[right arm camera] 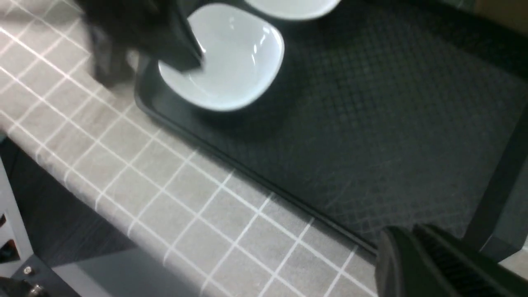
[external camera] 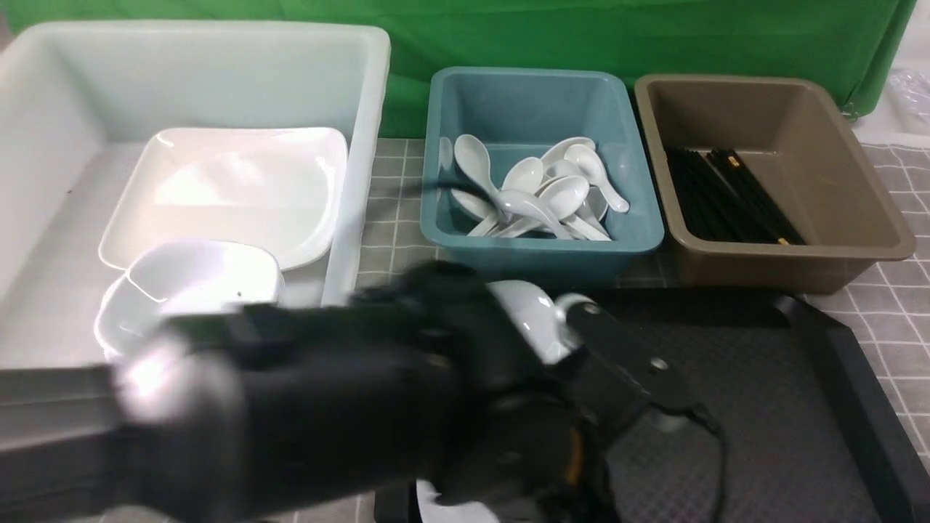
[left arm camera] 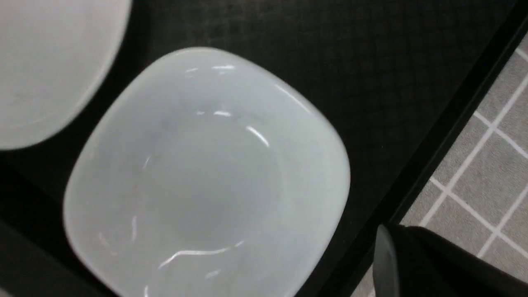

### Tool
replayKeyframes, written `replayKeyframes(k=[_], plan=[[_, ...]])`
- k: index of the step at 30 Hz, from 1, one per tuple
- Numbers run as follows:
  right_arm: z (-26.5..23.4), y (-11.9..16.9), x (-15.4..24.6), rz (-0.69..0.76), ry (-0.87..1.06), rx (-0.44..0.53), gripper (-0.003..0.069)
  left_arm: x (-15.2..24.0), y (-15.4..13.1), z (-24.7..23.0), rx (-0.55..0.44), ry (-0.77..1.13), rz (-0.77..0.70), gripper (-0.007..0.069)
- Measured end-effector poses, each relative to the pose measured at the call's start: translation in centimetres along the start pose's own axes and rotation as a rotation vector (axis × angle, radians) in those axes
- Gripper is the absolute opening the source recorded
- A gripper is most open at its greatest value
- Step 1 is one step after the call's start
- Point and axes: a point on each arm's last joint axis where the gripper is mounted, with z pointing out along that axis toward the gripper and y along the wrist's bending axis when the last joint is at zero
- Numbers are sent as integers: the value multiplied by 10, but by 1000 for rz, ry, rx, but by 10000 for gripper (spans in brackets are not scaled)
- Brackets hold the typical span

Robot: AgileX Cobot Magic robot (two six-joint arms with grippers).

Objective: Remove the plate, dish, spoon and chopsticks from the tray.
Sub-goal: Use the left arm to grab a small plate from the dinner plate, then use the left arm to put the small plate into the large storage box on the left

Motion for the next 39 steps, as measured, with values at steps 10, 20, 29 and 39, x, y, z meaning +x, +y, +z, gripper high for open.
replayKeyframes(k=[10, 20, 29, 39], plan=[[-4, -2, 6, -108, 15, 13, 74, -22, -2, 52, -22, 87, -54, 368], [-4, -5, 6, -135, 12, 40, 91, -15, 3, 87, -111, 163, -92, 375], [-4, -5, 6, -142, 12, 40, 102, -17, 4, 76, -128, 158, -76, 199], [-4, -5, 6, -143, 12, 41, 108, -31, -23, -86, -126, -141, 25, 29]])
